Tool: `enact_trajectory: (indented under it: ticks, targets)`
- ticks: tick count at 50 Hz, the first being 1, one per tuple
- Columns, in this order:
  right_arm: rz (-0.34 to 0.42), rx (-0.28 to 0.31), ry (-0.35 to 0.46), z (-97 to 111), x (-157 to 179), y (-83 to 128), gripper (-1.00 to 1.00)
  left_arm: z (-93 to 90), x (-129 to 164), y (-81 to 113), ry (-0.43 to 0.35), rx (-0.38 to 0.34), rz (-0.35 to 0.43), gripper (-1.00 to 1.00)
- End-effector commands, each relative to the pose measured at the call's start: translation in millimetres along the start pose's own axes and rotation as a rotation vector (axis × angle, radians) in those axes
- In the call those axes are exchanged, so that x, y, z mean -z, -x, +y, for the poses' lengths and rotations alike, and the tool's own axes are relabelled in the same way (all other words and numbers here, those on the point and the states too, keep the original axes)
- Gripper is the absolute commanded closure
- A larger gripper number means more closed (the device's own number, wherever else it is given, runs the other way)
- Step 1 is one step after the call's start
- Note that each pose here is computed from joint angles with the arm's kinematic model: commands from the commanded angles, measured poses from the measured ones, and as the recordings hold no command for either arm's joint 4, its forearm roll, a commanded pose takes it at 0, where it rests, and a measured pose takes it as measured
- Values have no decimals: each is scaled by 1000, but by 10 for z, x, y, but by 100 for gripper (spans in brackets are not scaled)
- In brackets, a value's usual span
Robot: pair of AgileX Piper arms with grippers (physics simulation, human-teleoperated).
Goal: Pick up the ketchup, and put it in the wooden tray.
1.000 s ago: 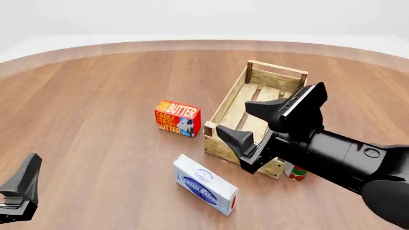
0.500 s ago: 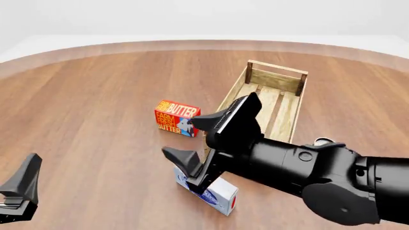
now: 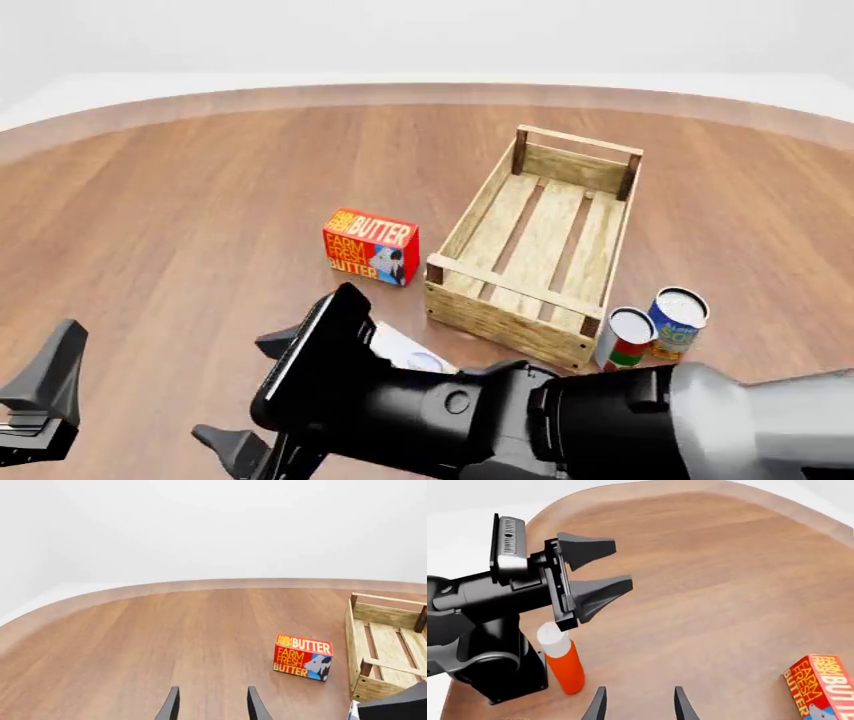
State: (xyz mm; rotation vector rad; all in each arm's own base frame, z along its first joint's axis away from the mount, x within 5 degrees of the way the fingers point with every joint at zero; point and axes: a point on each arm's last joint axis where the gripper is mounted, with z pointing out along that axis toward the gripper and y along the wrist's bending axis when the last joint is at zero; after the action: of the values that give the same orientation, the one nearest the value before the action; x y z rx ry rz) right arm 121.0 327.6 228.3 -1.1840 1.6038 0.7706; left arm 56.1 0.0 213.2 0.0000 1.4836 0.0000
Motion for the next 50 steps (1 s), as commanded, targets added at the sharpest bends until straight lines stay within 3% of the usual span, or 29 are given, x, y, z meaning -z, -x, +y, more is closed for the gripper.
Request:
enact_trajectory:
  ticks: [1, 50]
  targets:
    - [25, 33, 82, 326, -275, -94, -100, 0, 0, 0, 0, 0, 0, -100]
    - [70, 96, 197, 874, -738, -180, -100, 0, 0, 0, 0, 0, 0, -100]
